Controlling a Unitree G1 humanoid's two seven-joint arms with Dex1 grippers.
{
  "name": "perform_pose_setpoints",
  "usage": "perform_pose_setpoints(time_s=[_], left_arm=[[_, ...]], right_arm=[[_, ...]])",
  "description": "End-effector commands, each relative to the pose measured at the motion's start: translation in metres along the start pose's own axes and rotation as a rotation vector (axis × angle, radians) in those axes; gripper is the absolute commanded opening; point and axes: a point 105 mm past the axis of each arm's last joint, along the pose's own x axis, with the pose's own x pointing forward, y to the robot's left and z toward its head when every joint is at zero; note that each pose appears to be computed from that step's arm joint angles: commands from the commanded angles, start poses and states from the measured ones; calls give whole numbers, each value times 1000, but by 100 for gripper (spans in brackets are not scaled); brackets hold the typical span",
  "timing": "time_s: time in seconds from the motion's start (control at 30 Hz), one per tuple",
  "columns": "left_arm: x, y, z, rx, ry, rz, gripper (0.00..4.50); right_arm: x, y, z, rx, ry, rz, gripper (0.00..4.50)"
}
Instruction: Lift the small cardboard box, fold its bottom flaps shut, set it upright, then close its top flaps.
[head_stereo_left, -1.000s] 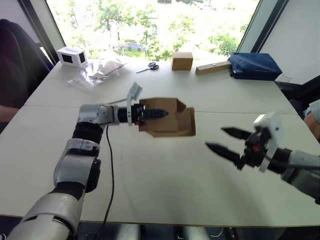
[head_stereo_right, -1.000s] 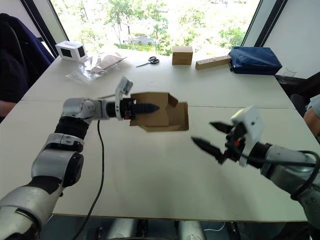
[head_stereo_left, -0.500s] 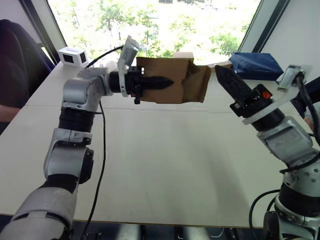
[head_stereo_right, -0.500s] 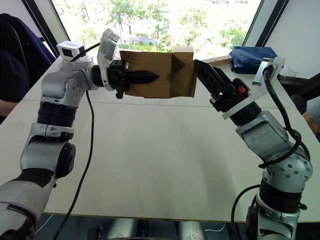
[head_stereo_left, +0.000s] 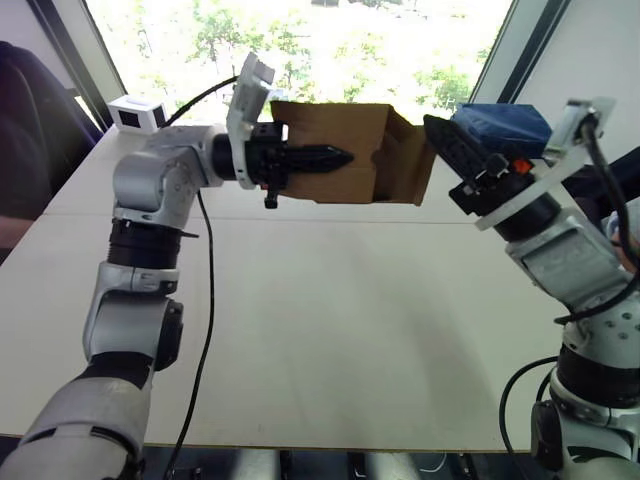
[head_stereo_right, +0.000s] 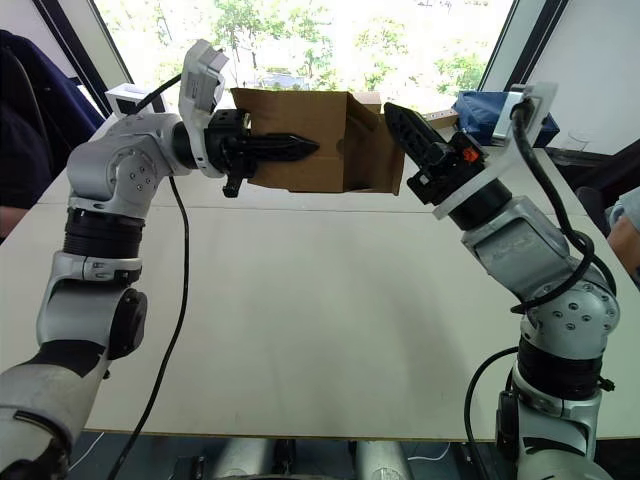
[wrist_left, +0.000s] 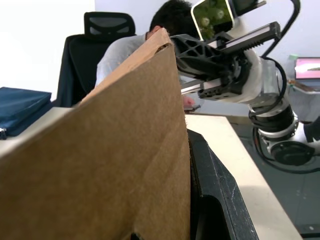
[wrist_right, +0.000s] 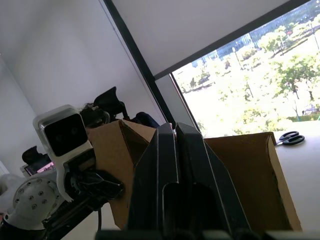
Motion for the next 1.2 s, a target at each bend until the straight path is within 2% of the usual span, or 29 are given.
perform_pose_setpoints(time_s=[0.03,0.67,0.93,1.2], left_arm=[[1,-8,15,52,-24,-27,0],[11,-5,17,12,-75,-25,0],[9,-16,16,-48,-88,-98,0],[9,-20,11,-54,-64,-111,0]], right_arm=[[3,8,5,-46,0,40,7],[20,27,-27,-14,65,143,7],[19,15,-34,-61,84,88,7],[20,17,-36,-67,86,102,7]])
